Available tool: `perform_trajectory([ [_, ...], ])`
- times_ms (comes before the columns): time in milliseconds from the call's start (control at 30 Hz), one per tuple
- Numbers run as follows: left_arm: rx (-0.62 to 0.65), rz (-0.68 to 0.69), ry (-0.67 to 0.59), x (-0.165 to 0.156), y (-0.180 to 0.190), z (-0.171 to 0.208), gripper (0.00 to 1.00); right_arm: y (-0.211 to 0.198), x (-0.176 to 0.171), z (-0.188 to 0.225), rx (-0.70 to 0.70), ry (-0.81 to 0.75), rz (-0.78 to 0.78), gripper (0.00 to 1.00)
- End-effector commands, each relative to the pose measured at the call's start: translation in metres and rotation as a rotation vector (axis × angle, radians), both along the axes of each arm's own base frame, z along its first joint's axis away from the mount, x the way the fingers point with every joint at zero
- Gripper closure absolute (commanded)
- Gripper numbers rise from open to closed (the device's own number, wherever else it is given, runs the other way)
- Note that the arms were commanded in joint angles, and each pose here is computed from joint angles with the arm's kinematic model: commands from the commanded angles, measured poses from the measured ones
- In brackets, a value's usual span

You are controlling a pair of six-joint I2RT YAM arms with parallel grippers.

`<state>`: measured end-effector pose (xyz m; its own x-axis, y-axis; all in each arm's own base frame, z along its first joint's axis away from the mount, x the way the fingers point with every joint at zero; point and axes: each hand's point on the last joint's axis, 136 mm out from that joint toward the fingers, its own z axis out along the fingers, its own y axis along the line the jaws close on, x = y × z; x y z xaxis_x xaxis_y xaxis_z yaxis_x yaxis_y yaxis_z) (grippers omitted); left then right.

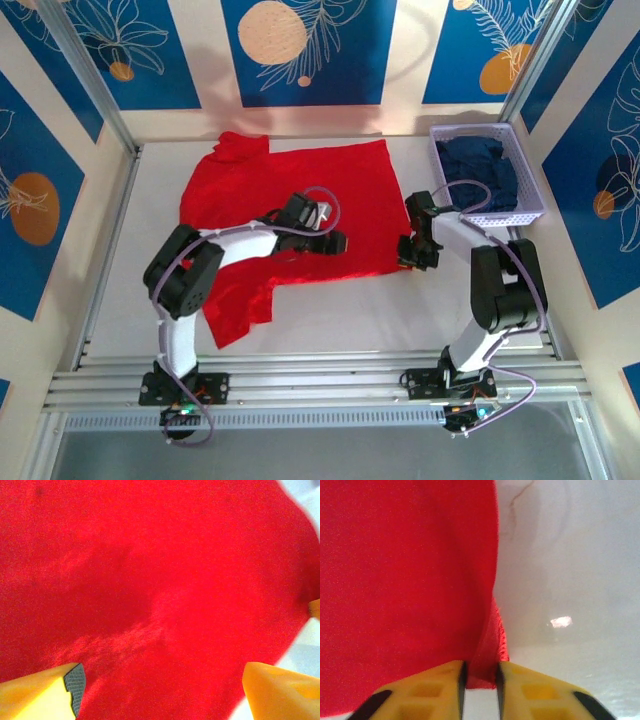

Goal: Fold the inside-out t-shirt

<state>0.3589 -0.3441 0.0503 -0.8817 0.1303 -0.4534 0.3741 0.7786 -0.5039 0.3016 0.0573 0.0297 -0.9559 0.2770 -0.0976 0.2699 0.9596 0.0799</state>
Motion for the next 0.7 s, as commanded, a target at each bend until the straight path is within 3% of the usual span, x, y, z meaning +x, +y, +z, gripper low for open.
perform_trajectory([
  [0, 0.018, 0.010, -0.003, 0.006, 0.002, -0.008, 0.18, -0.012, 0.011, 0.009, -0.041, -0.018, -0.021, 0.84],
  [133, 0.078, 0.013, 0.018, -0.005, 0.016, -0.028, 0.18, -0.016, 0.021, 0.029, -0.058, -0.087, 0.020, 0.94],
  [433, 0.138, 0.012, 0.080, -0.023, 0.032, -0.062, 0.19, 0.033, 0.028, 0.108, 0.194, -0.360, 0.302, 1.00],
  [667, 0.162, 0.012, 0.088, -0.027, 0.037, -0.068, 0.19, 0.030, 0.015, 0.126, 0.176, -0.330, 0.368, 1.00],
])
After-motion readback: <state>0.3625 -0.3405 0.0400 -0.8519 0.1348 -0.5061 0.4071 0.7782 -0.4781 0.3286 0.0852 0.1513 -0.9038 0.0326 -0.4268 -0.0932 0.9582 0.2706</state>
